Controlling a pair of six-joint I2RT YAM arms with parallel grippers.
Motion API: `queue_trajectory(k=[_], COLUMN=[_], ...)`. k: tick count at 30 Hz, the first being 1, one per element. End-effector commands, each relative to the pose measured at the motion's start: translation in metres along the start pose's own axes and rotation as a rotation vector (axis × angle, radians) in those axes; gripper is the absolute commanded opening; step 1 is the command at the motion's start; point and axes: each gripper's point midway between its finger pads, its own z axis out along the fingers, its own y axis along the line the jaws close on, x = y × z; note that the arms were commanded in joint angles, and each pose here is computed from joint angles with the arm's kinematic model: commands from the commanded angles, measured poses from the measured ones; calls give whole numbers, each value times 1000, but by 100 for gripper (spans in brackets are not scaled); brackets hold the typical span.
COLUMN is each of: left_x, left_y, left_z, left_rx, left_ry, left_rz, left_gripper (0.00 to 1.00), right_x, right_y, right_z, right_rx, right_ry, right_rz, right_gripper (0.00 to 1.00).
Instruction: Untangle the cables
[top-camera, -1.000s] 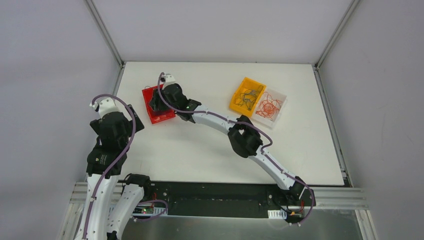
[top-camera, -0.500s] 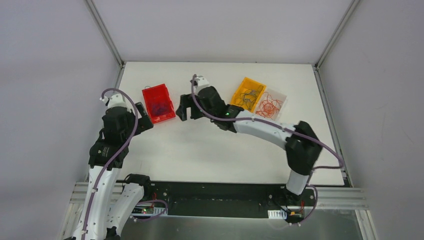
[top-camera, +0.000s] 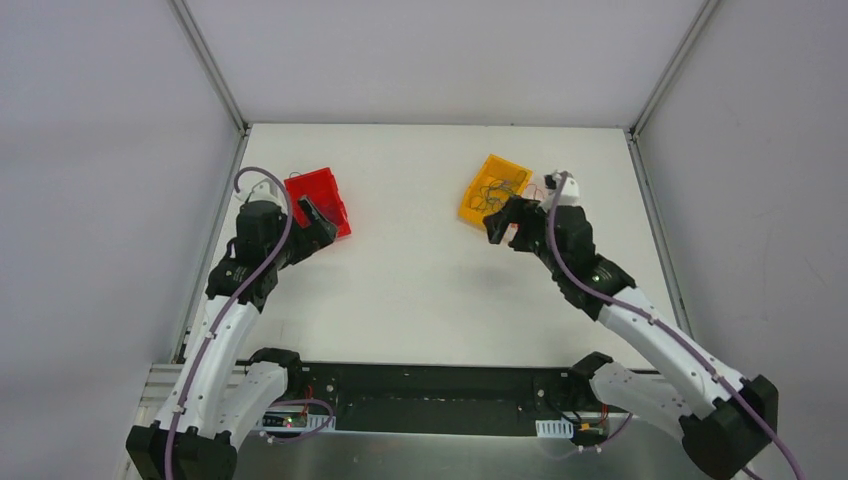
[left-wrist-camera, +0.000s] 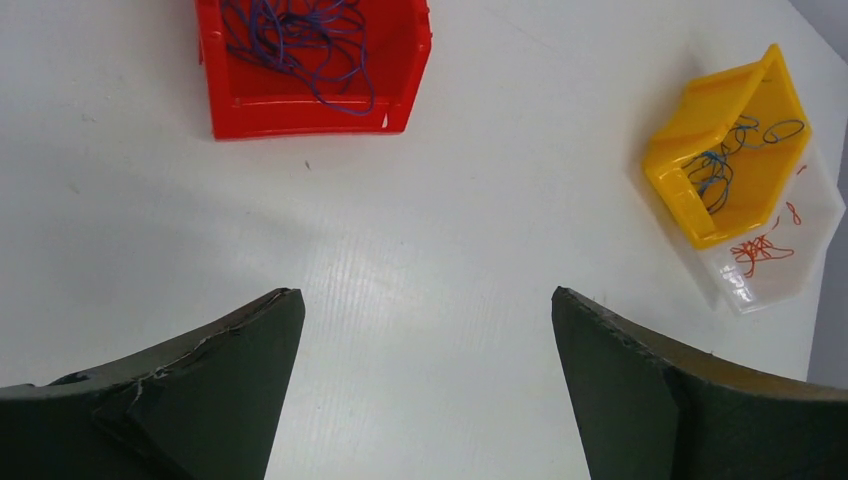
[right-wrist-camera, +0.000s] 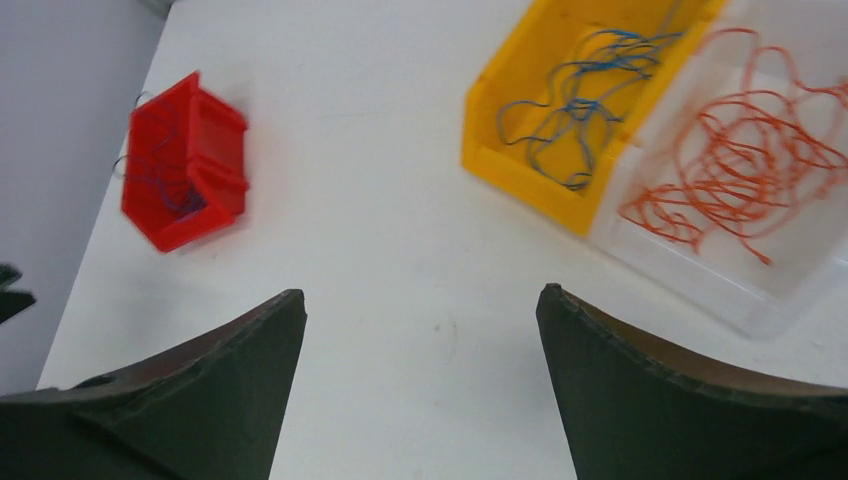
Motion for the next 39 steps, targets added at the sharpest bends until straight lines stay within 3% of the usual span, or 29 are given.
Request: queue_trajectory(k=[1,4,7,9,13,19,22,25,27,30,35,39], left_x=[8,19,11,3,-11,-8,1,-1,9,2,1,12], left_y=[-5,4,21,35,48,47,42,98,108,106,120,112], left_z=[21,43,64,75,82,71,64,67,82,101,125,148], left_rx=[37,27,-58,-114,-135,-28,56,-221,-223,-206,-167,-123], left_ry=[-30,-2,-60,-115,-247,-416,-467,-493,-469,-445,-499,-314], left_rz=[-81,-8,37,106,220,308,478,416,416,453,414,480], left_gripper=[99,99,99,99,97,99,92,99,99,94,94,84], right_x=[1,12,26,25,22,8,29,29,29,42,39,40], right_y=[-67,-123,-134,-152,-186,-211,-230,-237,-251,-253,-264,-268], right_z=[-21,-34,-34,-41,-45,-42,-29,-18,-13,15,26,28], right_rx=[224,381,290,356,514,594,655,634,652,575,580,606], right_ry=[-144,-292,-403,-492,-535,-624,-558,-561,-572,-402,-368,-342], right_rz=[131,151,30,6,-17,-32,-63,-89,-41,-61,-12,-5], right_gripper=[90,91,92,92,94,99,97,92,91,86,85,85])
